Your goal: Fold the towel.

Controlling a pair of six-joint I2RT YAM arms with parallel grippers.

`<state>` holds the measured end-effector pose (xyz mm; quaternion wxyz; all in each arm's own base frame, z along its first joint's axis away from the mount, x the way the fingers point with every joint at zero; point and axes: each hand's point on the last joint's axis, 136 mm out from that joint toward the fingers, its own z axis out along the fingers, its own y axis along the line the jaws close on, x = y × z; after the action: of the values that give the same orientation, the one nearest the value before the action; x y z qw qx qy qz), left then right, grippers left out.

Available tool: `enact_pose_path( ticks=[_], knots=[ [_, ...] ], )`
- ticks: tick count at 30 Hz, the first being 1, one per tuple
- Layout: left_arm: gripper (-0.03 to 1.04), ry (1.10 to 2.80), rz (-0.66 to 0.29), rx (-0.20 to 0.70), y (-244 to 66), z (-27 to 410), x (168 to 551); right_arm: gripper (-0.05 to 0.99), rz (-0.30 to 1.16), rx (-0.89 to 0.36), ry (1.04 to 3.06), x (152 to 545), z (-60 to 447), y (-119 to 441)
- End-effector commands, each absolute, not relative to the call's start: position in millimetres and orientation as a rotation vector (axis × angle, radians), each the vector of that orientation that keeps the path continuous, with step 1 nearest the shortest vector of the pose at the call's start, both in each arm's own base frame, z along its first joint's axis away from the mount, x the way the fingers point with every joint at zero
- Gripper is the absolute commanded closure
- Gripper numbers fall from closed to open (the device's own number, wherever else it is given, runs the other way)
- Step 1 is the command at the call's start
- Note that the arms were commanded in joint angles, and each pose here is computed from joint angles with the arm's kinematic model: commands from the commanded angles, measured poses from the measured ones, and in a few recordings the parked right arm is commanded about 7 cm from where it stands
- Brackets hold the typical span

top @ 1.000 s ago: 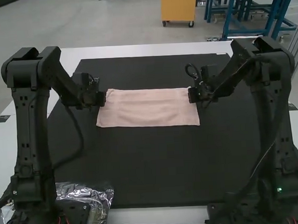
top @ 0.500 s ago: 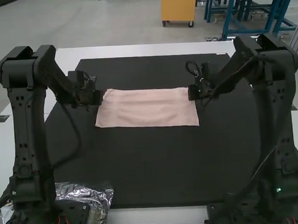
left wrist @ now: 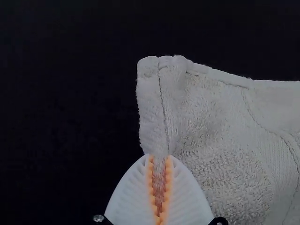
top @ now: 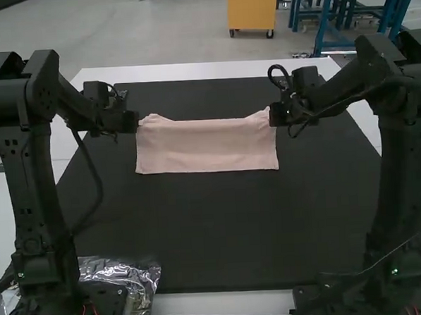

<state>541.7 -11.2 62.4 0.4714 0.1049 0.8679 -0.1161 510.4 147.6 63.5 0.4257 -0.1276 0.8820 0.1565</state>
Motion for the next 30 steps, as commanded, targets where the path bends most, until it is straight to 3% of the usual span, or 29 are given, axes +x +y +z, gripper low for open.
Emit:
enact_pose_path(
  ticks=[1,10,25,26,28,30],
  knots=[
    [0.99,2.106,-0.243,0.26,6.7,74.7,531.8,0.96,0.389,-0.279,2.205,501.5,70.6,131.6],
    [0.99,2.15,-0.213,0.264,18.1,61.0,486.2,0.96,0.408,-0.278,2.233,466.3,61.1,124.9],
    [0.99,2.213,-0.218,0.278,9.6,26.7,427.2,0.95,0.418,-0.274,2.316,419.5,15.2,118.3],
    [0.99,2.222,-0.213,0.29,8.6,21.0,422.3,0.9,0.419,-0.272,2.32,416.9,10.5,117.8],
    [0.95,2.222,-0.217,0.294,6.7,14.3,415.8,0.6,0.422,-0.263,2.324,412.7,4.1,116.5],
    [0.63,2.207,-0.243,0.302,3.4,14.1,411.6,0.23,0.425,-0.258,2.322,411.3,3.1,115.4]
  ],
)
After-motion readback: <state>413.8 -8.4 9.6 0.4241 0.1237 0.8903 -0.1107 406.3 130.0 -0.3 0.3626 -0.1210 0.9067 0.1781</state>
